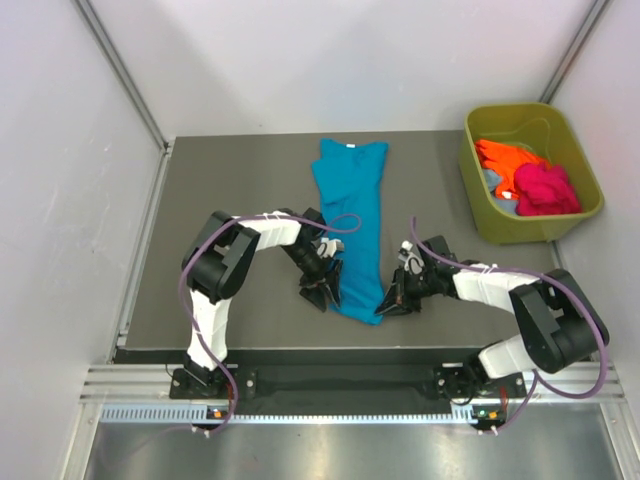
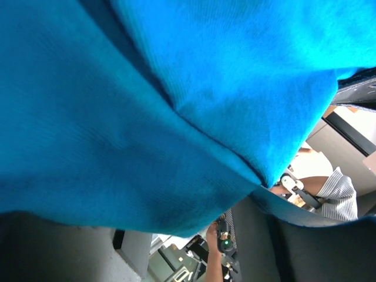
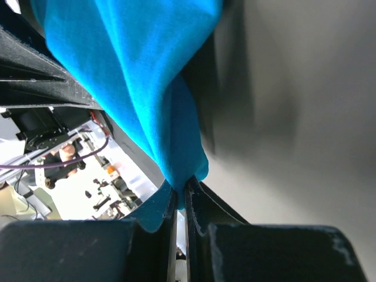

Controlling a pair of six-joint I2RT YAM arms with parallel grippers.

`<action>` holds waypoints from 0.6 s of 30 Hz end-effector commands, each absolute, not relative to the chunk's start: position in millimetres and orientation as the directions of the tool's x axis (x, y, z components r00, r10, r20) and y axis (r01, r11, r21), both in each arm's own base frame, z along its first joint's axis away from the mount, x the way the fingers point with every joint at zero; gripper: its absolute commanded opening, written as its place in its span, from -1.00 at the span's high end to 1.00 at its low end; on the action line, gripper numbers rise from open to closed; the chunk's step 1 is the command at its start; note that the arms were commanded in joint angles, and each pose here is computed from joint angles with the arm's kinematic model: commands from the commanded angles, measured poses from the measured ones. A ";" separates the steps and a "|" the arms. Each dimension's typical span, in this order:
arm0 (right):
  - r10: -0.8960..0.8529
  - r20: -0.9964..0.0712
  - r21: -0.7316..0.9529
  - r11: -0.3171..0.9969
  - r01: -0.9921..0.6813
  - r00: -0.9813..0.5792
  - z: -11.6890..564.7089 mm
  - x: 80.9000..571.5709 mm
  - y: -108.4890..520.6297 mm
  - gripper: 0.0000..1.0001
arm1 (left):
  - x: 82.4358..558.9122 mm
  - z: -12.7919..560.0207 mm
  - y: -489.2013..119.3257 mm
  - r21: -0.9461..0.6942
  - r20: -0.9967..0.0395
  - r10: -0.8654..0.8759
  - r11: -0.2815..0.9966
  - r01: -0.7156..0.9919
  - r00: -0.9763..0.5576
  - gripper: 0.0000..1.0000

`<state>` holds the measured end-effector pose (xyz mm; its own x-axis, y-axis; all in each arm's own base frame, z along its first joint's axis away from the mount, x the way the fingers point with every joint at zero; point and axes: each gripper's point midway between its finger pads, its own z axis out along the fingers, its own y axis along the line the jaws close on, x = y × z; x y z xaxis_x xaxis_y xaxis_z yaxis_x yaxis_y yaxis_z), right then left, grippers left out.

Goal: Fold and stack the t-shirts
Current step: Fold the tshirt

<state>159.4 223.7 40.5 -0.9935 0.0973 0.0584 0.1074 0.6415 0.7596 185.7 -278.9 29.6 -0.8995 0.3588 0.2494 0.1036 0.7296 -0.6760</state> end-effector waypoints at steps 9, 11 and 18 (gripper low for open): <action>0.118 0.023 0.768 0.633 0.093 -0.993 42.4 168.3 221.9 0.97 | 206.6 1.1 -291.5 -0.599 0.178 0.373 0.775 0.200 -0.911 0.18; 0.118 0.018 0.771 0.631 0.089 -0.993 43.6 169.6 222.6 0.98 | 206.5 -1.4 -295.5 -0.592 0.176 0.374 0.779 0.206 -0.911 0.20; 0.127 0.012 0.773 0.628 0.090 -0.992 44.7 170.7 220.9 0.98 | 198.9 -2.3 -297.0 -0.575 0.176 0.394 0.785 0.230 -0.902 1.00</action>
<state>162.1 221.1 38.5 -0.9921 0.1127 0.0543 0.1146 0.6441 0.7563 187.6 -302.2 16.0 -0.8914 0.3849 0.2395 0.1579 0.7588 -0.6318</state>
